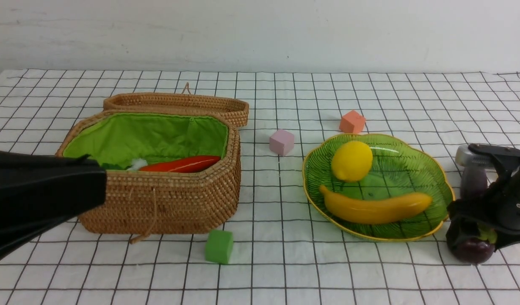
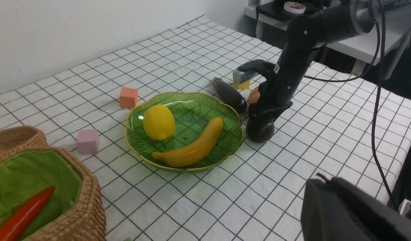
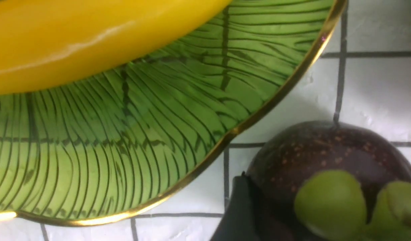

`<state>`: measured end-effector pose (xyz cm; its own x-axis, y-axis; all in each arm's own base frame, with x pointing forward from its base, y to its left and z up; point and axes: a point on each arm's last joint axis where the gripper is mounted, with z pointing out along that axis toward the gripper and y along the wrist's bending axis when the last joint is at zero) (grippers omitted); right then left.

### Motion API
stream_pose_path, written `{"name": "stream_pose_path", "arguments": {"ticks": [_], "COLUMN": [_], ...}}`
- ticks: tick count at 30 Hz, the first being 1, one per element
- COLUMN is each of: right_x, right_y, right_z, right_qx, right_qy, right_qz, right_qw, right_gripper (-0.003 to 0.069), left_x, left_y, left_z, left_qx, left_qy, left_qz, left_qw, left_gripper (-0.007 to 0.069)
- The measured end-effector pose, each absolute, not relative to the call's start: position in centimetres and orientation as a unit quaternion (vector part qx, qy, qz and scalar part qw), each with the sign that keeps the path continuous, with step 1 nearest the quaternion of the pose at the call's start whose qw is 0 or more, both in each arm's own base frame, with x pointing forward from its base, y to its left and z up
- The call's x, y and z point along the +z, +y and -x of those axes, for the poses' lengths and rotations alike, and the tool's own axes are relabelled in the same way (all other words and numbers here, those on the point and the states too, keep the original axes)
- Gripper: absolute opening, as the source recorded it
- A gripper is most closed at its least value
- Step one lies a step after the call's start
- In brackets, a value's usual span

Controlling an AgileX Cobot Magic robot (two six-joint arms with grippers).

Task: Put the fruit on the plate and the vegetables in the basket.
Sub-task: Use the right arm to grab a mangosteen and put it into the right plate

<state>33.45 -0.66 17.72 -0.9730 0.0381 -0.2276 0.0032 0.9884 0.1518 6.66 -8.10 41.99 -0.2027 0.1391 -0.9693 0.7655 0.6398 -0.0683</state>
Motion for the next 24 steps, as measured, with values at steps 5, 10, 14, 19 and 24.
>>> {"name": "stream_pose_path", "arguments": {"ticks": [5, 10, 14, 19, 24], "right_x": [18.1, 20.4, 24.9, 25.9, 22.2], "right_y": [-0.5, -0.2, 1.3, 3.5, 3.6], "right_z": [-32.9, -31.0, -30.7, -33.7, -37.4], "right_qx": [0.081, 0.096, 0.119, 0.123, 0.091], "right_qy": [0.992, 0.993, 0.98, 0.945, 0.925], "right_qz": [-0.008, -0.021, -0.016, 0.001, -0.018], "right_qw": [0.097, 0.063, 0.158, 0.304, 0.369], "right_gripper": [0.059, 0.0589, 0.0589, 0.0589, 0.0589], "left_x": [41.8, 41.7, 41.8, 42.4, 43.0], "left_y": [-8.0, -8.0, -8.0, -8.1, -8.1], "left_z": [-6.7, -6.7, -6.7, -6.8, -6.9], "left_qx": [-0.28, -0.271, -0.274, -0.283, -0.293], "left_qy": [0.726, 0.73, 0.725, 0.707, 0.688], "left_qz": [-0.317, -0.321, -0.319, -0.309, -0.3], "left_qw": [0.542, 0.538, 0.546, 0.57, 0.592], "left_gripper": [-0.0013, -0.0013, -0.0013, -0.0013, -0.0013]}}
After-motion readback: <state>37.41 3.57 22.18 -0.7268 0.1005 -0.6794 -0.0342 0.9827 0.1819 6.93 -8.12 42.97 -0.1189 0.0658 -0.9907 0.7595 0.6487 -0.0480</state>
